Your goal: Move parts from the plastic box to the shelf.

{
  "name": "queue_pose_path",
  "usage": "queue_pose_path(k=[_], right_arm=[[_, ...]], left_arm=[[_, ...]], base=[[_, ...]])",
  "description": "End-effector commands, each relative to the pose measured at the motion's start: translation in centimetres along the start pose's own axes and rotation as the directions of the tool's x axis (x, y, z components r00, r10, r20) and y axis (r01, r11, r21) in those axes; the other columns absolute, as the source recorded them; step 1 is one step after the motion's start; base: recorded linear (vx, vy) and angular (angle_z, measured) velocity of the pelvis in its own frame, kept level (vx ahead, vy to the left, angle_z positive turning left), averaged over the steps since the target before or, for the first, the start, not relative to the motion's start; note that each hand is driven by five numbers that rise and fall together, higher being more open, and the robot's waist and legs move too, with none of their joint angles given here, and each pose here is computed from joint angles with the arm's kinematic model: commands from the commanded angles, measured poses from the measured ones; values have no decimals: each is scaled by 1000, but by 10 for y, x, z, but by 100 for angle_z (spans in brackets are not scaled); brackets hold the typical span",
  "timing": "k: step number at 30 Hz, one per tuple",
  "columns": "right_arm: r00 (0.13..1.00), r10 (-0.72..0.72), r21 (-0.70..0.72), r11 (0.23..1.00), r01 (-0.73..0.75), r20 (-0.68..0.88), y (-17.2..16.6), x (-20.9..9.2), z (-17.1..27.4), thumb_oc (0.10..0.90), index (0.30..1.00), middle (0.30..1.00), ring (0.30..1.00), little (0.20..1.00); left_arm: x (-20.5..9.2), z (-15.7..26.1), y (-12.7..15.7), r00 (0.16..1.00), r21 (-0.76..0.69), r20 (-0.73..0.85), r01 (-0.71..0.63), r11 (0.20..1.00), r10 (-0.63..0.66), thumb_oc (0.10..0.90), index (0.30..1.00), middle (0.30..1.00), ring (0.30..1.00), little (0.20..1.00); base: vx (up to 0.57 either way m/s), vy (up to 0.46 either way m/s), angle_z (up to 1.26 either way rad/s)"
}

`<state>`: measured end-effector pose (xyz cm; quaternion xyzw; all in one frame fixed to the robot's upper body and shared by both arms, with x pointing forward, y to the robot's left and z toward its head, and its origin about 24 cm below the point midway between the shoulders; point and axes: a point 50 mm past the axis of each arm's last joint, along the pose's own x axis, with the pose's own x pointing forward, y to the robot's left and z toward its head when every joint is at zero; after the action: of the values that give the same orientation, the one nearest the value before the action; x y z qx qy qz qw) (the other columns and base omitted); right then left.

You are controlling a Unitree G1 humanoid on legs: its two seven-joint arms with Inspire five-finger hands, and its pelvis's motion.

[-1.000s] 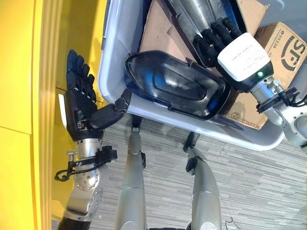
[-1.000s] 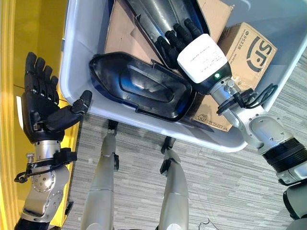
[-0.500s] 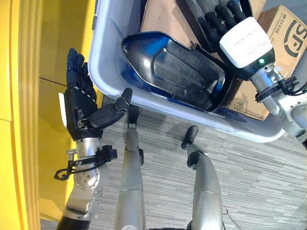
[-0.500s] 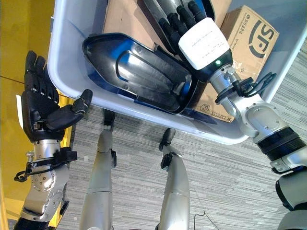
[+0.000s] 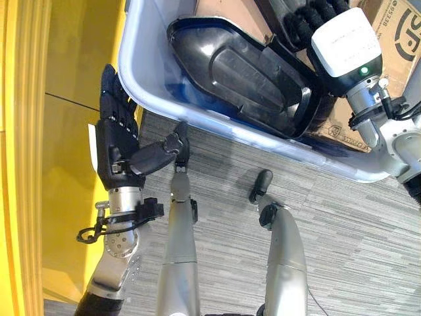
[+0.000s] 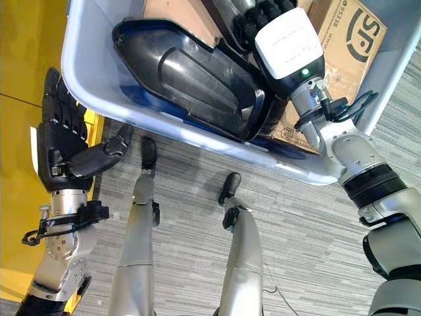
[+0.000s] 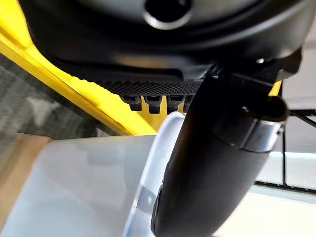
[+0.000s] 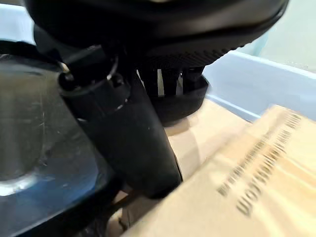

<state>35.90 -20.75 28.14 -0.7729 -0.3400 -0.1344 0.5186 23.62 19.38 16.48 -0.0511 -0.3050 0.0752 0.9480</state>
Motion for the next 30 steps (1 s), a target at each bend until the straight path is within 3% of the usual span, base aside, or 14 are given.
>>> queue_pose_path(k=[1, 18, 30], right_arm=[[983, 181, 40, 983, -181, 23, 40, -7, 21, 400, 300, 300, 300, 300], [983, 167, 80, 982, -173, 72, 36, -40, 24, 400, 300, 300, 300, 300], [988, 65, 2, 998, -66, 139, -12, -47, 3, 400, 300, 300, 300, 300]], left_arm=[[5, 42, -9, 970, -94, 243, 42, 995, -18, 900, 1000, 1000, 1000, 1000], [11, 43, -12, 968, -83, 249, 67, 994, -44, 900, 1000, 1000, 1000, 1000], [15, 41, -3, 969, -8, 230, 96, 995, -92, 900, 1000, 1000, 1000, 1000]], base=[[6, 6, 19], [2, -3, 11], [29, -6, -4]])
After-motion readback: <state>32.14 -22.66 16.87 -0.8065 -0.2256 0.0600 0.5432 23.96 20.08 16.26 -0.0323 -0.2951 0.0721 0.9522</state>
